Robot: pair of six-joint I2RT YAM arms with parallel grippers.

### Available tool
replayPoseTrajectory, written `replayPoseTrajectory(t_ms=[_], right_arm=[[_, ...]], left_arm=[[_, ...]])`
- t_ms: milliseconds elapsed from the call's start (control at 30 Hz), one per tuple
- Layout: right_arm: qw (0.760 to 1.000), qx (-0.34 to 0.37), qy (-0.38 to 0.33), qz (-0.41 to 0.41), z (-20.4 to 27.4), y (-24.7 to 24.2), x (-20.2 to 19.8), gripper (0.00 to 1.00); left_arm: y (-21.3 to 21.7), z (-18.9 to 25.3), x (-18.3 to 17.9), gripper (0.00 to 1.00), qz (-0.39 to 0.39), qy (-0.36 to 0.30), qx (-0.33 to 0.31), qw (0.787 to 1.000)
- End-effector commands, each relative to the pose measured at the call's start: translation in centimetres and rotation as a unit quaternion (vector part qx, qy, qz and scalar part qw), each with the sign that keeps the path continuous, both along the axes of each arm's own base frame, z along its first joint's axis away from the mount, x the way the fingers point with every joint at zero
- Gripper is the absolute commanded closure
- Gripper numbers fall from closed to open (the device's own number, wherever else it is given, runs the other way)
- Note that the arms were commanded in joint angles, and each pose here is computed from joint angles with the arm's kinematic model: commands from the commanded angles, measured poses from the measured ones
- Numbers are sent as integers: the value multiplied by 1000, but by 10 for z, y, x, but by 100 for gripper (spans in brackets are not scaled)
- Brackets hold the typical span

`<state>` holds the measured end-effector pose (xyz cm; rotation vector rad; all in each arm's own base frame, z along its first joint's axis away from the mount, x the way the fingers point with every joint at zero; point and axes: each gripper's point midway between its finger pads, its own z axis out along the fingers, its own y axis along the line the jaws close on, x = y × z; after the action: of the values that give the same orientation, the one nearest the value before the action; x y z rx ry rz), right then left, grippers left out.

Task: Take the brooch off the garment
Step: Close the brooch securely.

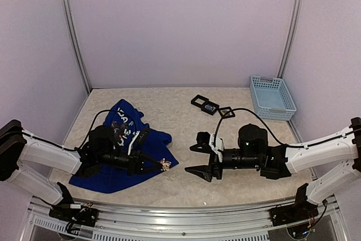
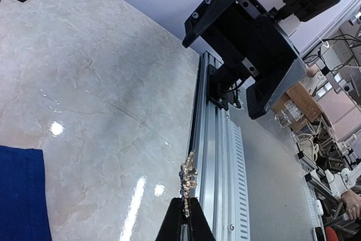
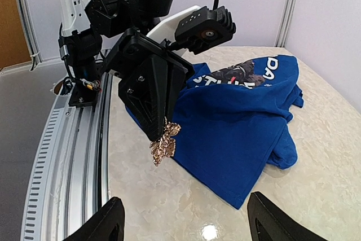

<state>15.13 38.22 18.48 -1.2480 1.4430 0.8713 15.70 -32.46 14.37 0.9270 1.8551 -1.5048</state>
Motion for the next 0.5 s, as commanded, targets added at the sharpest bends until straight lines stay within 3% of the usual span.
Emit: replayPoseTrajectory(t_ms=[0, 133, 200, 433, 467], right_arm=[[1000, 21, 12, -5, 6, -1, 2, 24], [1000, 15, 8, -23, 16, -4, 8, 24], [998, 34, 10, -44, 32, -5, 15, 23], [970, 105, 128, -179, 114, -9, 57, 23], [964, 119, 150, -184, 119, -8, 57, 23]], left_arm=[[-5, 6, -2, 100, -22, 0, -20, 1000], [-8, 4, -11, 100, -41, -4, -18, 999], [-8, 17, 1, 100, -11, -16, -30, 999], [-5, 103, 35, 100, 49, 68, -106, 991], [-6, 101, 37, 100, 65, 81, -88, 991]])
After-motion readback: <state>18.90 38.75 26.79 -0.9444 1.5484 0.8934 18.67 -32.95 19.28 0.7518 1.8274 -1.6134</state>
